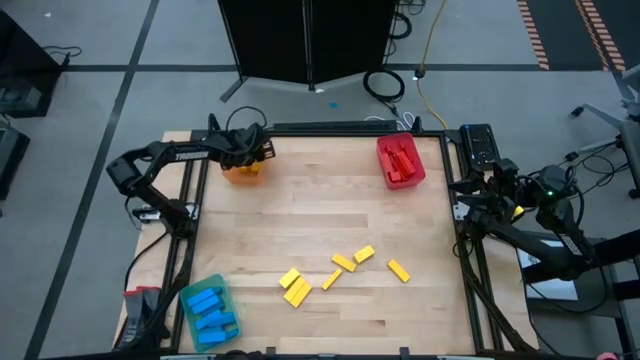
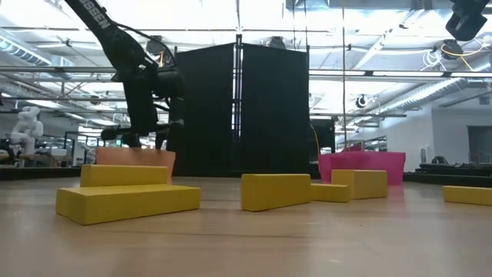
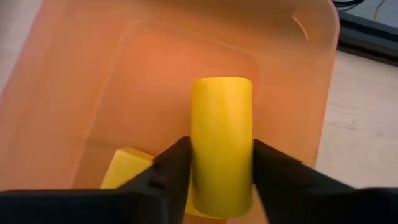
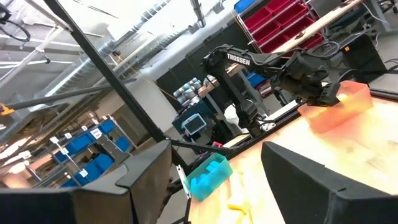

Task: Sort blocks
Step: Put the yellow block into the orange transparent bin

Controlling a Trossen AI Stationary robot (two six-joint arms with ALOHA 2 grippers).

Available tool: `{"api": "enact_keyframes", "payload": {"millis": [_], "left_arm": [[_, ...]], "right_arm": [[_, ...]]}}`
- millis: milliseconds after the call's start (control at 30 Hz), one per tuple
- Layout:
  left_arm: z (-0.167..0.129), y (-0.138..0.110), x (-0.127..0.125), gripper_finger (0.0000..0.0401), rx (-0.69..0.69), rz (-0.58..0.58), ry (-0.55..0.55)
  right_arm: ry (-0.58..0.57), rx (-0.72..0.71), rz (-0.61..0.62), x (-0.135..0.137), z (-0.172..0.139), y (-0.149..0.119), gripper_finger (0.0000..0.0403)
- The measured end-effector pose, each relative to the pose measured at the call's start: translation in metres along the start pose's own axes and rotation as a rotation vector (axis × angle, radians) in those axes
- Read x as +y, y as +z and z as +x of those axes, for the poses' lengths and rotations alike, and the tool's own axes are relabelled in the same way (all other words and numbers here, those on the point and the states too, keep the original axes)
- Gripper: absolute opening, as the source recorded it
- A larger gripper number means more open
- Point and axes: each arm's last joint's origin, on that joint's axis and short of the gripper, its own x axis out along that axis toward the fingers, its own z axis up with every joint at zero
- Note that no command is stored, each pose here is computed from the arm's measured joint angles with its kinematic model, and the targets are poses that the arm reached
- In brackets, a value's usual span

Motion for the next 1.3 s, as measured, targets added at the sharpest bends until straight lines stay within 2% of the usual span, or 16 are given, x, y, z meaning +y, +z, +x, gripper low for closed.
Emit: {"api": "enact_keyframes", "payload": {"millis": [133, 200, 267, 400, 600, 700, 800, 933, 1067, 1200, 1300], "left_arm": [[0.0, -0.001, 0.0, 0.0262, 0.026, 0.004, -0.013], [0.0, -0.001, -0.001, 0.0297, 0.061, 0.03, -0.036], [0.0, -0.002, -0.001, 0.0316, 0.094, 0.056, -0.058], [-0.01, -0.001, -0.003, 0.0323, 0.144, 0.109, -0.099], [-0.054, 0.022, -0.013, 0.0325, 0.112, 0.247, -0.107], [-0.088, 0.037, -0.027, 0.0325, 0.045, 0.279, -0.216], [-0.121, 0.035, -0.048, 0.0325, 0.036, 0.343, -0.379], [-0.154, 0.009, -0.076, 0.0326, 0.05, 0.455, -0.532], [-0.172, -0.037, -0.103, 0.0326, 0.093, 0.553, -0.65], [-0.18, -0.086, -0.128, 0.0326, 0.122, 0.592, -0.789], [-0.182, -0.118, -0.146, 0.0326, 0.134, 0.56, -0.902]], "right_arm": [[0.0, 0.0, 0.0, 0.0, 0.0, 0.0, 0.0249], [0.001, 0.0, 0.0, 0.0, 0.0, 0.0, 0.0249], [0.0, 0.0, 0.0, 0.0, 0.0, 0.0, 0.0249], [0.001, 0.0, -0.003, 0.0, 0.0, 0.0, 0.0249], [-0.009, -0.01, -0.026, 0.0, 0.0, 0.0, 0.0249], [-0.03, -0.029, -0.037, -0.001, 0.0, 0.001, 0.0249], [-0.035, -0.031, -0.062, -0.001, 0.0, 0.001, 0.0249], [-0.037, -0.032, -0.075, -0.001, 0.0, 0.001, 0.0249], [-0.038, -0.032, -0.079, -0.001, 0.0, 0.001, 0.0249], [-0.04, -0.031, -0.09, -0.001, 0.0, 0.001, 0.0249], [-0.04, -0.03, -0.09, -0.001, 0.0, 0.001, 0.0249]]}}
